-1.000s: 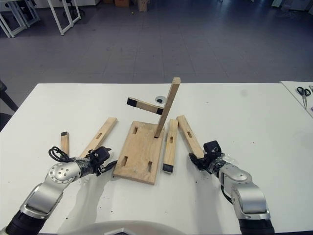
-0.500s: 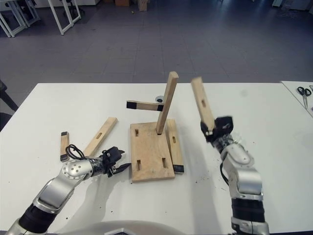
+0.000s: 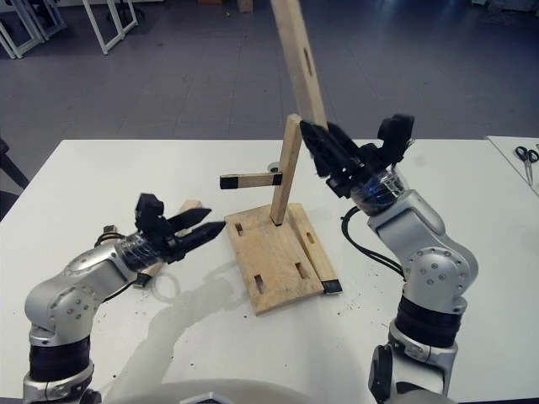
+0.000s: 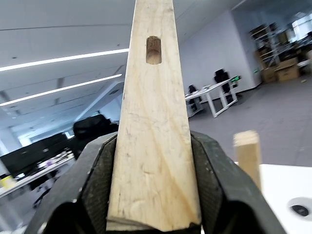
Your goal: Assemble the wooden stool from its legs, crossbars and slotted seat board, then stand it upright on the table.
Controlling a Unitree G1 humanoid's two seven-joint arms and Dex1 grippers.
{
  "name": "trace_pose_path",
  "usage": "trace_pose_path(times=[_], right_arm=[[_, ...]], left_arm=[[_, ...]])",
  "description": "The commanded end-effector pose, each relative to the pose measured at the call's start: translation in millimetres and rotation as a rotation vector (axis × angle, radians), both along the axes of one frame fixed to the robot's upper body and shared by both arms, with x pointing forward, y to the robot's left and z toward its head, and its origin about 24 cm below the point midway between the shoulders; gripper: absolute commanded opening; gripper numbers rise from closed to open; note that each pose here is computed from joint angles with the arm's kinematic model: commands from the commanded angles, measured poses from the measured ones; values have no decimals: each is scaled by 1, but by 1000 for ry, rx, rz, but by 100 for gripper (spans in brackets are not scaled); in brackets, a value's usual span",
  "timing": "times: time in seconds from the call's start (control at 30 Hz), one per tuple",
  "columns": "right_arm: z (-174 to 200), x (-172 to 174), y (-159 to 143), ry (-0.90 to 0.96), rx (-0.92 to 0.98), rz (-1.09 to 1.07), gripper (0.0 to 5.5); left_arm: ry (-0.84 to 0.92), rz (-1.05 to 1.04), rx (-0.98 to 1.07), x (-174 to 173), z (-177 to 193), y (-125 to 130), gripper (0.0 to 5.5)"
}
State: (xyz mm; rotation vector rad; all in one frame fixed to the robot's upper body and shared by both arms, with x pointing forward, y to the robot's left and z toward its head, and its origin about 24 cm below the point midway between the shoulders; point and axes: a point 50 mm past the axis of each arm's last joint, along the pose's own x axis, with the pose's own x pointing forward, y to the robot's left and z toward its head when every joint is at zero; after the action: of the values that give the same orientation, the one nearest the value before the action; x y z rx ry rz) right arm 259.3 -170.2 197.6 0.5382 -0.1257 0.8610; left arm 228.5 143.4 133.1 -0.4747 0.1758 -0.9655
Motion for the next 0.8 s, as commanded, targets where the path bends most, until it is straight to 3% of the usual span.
trace_pose_path(times=[0.03, 0.2, 0.67, 0.8], right_arm=[[-13, -3, 11, 51, -24, 157, 205], [-21, -8, 21, 80, -2, 279, 205], [-37, -34, 37, 183, 58, 594, 205], [-39, -35, 30, 210, 97, 632, 205]], left_arm=[[61, -41, -237, 3, 22, -8, 387], [122, -52, -413, 19, 42, -19, 387], [132, -202, -430, 22, 57, -37, 387], [138, -239, -358, 19, 52, -34, 318]])
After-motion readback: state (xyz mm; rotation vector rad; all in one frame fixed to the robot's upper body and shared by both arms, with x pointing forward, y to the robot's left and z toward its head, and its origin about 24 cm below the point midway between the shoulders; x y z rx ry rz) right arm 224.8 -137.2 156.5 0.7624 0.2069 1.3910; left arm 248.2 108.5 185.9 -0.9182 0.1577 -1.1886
